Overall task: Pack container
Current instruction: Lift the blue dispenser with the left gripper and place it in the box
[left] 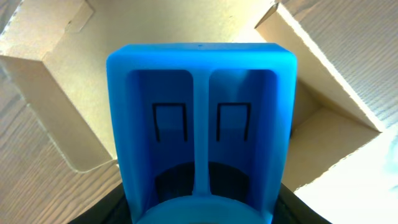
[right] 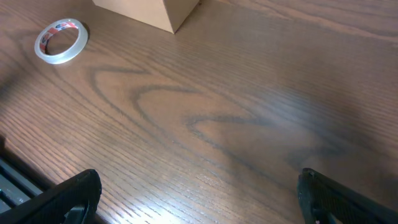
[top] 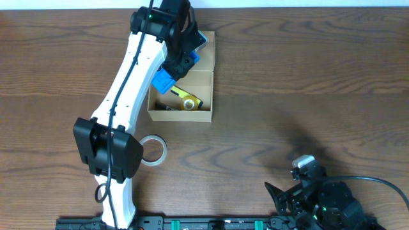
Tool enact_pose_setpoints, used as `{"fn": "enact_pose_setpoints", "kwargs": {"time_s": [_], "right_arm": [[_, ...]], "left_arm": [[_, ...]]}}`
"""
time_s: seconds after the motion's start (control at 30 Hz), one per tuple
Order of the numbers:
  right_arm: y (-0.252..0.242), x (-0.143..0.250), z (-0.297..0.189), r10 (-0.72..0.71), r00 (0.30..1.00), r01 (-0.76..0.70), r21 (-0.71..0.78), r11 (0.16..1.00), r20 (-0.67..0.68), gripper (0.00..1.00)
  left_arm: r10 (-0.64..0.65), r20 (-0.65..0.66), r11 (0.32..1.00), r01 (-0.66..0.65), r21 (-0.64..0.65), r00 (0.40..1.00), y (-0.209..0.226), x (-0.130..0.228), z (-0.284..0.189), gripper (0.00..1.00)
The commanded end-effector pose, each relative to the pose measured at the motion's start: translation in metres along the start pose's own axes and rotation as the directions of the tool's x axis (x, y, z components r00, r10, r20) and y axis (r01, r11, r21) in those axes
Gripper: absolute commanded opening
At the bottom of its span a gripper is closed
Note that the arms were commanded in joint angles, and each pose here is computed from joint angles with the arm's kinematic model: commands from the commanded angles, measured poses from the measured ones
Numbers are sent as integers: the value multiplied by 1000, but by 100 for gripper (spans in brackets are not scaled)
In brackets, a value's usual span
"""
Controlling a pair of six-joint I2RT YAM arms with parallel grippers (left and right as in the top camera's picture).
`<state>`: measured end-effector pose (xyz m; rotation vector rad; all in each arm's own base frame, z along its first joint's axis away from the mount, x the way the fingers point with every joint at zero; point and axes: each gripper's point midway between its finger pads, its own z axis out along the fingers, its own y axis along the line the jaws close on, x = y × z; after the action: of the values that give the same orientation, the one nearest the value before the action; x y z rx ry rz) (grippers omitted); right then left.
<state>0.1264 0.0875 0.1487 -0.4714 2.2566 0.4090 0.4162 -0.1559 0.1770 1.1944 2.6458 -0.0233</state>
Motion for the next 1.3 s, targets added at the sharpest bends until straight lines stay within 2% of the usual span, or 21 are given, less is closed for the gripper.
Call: {"fn": "enact_pose_setpoints", "kwargs": {"time_s": [0.0,0.33,0.8,0.93,1.2,1.27], "right_arm": [[-2,-1,0,13,1000,-13,9,1000,7,99],[-2,-1,0,13,1000,-13,9,1000,7,99],[-2,-1,0,13,1000,-13,9,1000,7,99],[-2,-1,0,13,1000,-13,9,1000,7,99],[-2,-1,0,13,1000,-13,9,1000,7,99],[-2,-1,0,13,1000,-13,9,1000,7,99]], "left_arm": [[11,2,996,-11,83,1000,-9,-4,17,27],[9,-113,987,9,162,994,-17,9,63,24],[10,-167,976,27,216,986,-25,16,91,21],[9,-173,976,29,216,985,-25,18,90,25],[11,-191,978,29,207,982,-24,22,88,24],[12,-195,978,30,208,981,-24,23,87,32]]}}
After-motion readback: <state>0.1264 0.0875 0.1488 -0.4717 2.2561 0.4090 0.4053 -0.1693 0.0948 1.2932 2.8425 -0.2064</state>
